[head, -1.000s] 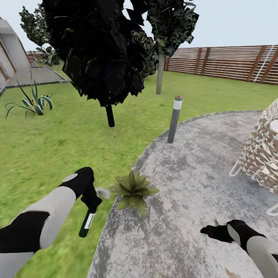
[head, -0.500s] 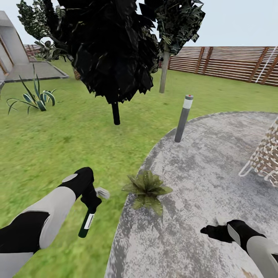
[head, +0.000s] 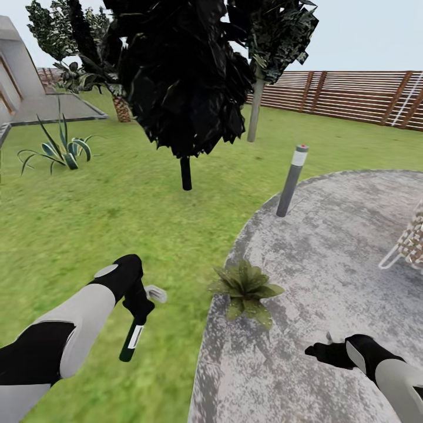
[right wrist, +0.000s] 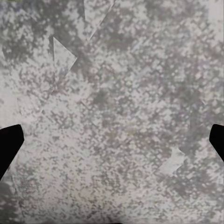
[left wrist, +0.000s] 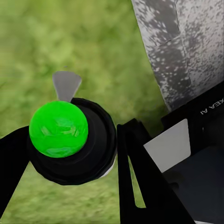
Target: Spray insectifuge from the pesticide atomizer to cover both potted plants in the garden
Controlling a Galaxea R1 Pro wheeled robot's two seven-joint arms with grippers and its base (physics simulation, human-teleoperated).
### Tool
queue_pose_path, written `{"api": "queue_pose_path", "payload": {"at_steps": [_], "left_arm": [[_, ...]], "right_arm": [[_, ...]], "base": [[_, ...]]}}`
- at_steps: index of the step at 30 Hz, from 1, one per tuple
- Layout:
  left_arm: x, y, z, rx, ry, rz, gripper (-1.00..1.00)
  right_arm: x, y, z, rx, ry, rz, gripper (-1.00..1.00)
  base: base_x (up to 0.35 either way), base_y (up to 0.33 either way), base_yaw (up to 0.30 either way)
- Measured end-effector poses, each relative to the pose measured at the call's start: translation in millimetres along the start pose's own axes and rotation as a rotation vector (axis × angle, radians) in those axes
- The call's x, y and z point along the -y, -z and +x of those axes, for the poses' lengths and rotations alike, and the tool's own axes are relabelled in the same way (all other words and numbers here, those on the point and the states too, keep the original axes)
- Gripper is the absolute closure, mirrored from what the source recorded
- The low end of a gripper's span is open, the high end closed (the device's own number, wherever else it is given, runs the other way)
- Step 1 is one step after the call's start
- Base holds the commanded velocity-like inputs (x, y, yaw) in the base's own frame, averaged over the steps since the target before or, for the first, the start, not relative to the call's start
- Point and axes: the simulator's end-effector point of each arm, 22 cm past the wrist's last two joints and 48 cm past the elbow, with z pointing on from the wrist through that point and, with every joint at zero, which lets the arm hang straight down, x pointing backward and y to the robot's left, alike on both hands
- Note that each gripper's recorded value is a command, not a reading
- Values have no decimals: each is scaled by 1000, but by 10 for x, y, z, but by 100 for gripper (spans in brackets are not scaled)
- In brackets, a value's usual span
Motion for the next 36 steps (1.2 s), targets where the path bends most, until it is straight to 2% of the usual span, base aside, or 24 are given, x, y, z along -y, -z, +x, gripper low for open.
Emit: {"api": "queue_pose_path", "payload": {"at_steps": [22, 27, 36], "left_arm": [[18, -23, 2, -2, -4, 1, 100], [20, -29, 4, -3, -5, 1, 100], [9, -61, 32, -7, -5, 1, 100]], "right_arm": [[-3, 3, -12, 4, -6, -3, -100], [2, 5, -13, 4, -7, -3, -100], [44, 24, -38, 9, -11, 0, -100]], "base": [[66, 333, -17], [1, 189, -242], [0, 17, -272]]}}
